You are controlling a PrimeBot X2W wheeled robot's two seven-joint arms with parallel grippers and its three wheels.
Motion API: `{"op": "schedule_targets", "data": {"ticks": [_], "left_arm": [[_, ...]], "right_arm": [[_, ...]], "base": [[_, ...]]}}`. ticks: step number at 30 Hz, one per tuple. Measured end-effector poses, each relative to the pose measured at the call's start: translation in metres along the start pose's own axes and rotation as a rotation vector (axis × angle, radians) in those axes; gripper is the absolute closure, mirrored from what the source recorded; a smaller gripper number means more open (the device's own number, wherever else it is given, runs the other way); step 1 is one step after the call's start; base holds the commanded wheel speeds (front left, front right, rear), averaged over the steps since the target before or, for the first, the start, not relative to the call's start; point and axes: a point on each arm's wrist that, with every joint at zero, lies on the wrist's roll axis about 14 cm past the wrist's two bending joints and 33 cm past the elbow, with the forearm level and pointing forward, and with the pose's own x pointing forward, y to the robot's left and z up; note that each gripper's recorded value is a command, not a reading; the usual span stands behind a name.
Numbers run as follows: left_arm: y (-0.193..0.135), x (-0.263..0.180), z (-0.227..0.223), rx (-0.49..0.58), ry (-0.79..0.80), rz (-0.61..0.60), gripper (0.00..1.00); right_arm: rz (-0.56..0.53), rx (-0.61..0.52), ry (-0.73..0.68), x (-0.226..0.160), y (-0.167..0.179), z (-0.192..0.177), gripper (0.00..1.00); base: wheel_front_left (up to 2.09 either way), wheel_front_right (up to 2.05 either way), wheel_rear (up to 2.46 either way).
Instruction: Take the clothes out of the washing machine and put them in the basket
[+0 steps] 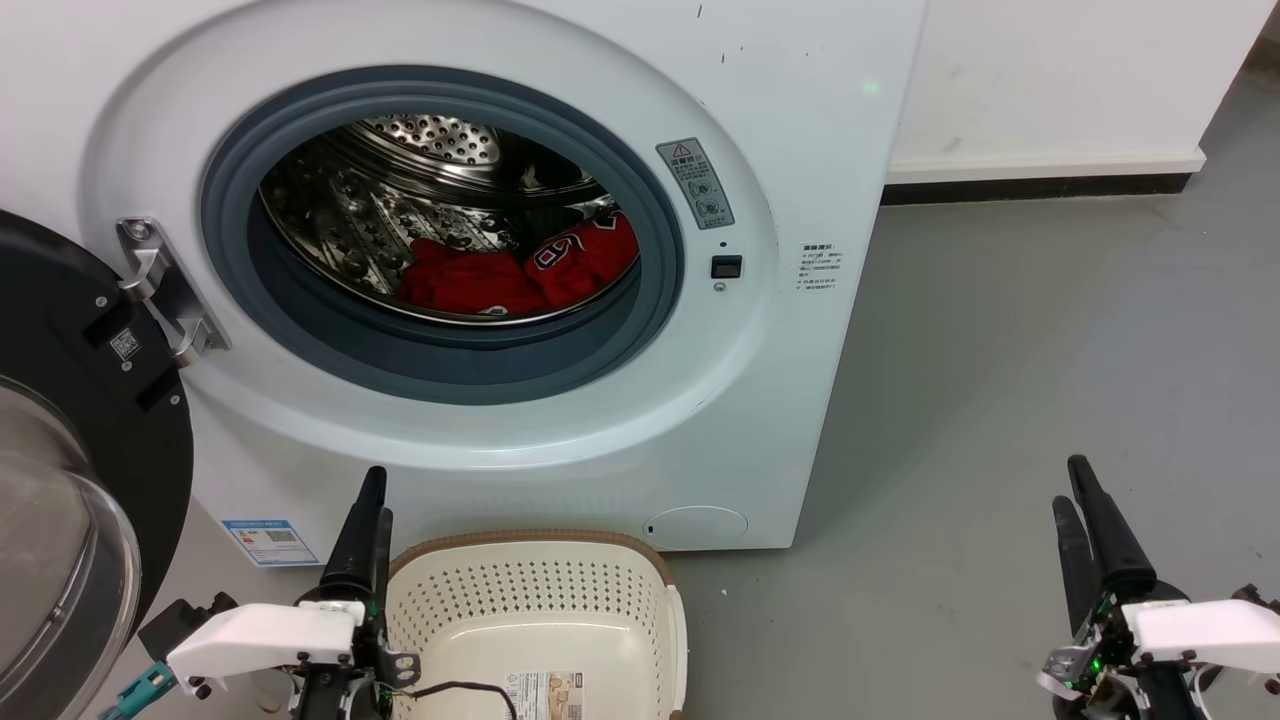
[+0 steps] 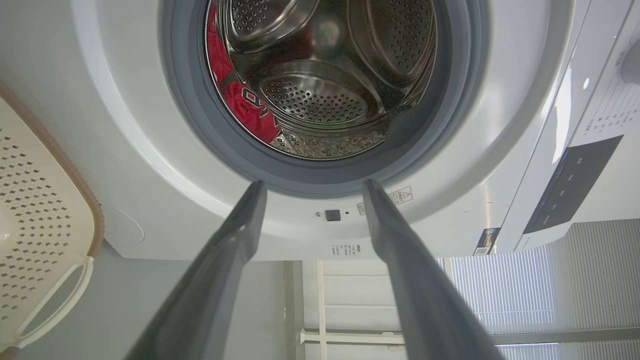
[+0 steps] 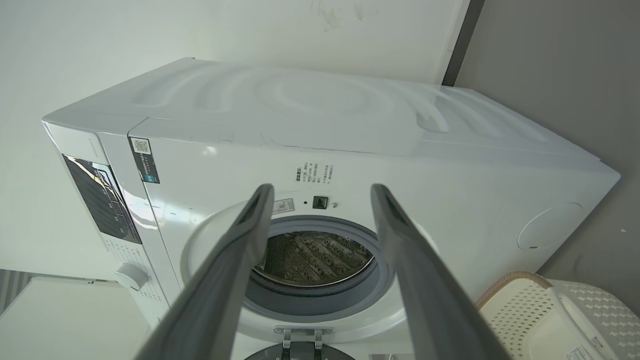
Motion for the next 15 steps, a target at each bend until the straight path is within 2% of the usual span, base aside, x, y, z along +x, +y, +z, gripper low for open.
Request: {"op": "schedule_targets", "data": {"ticks": [15], "left_arm": [[-0.0091, 0.002, -0.0079, 0.356, 0.005, 0.0, 0.0]], "right_arm": [[0.013, -0.432, 0.005, -0.0055, 0.0035, -0.0031, 0.0]], "base": [[0.0, 0.0, 0.0]]}}
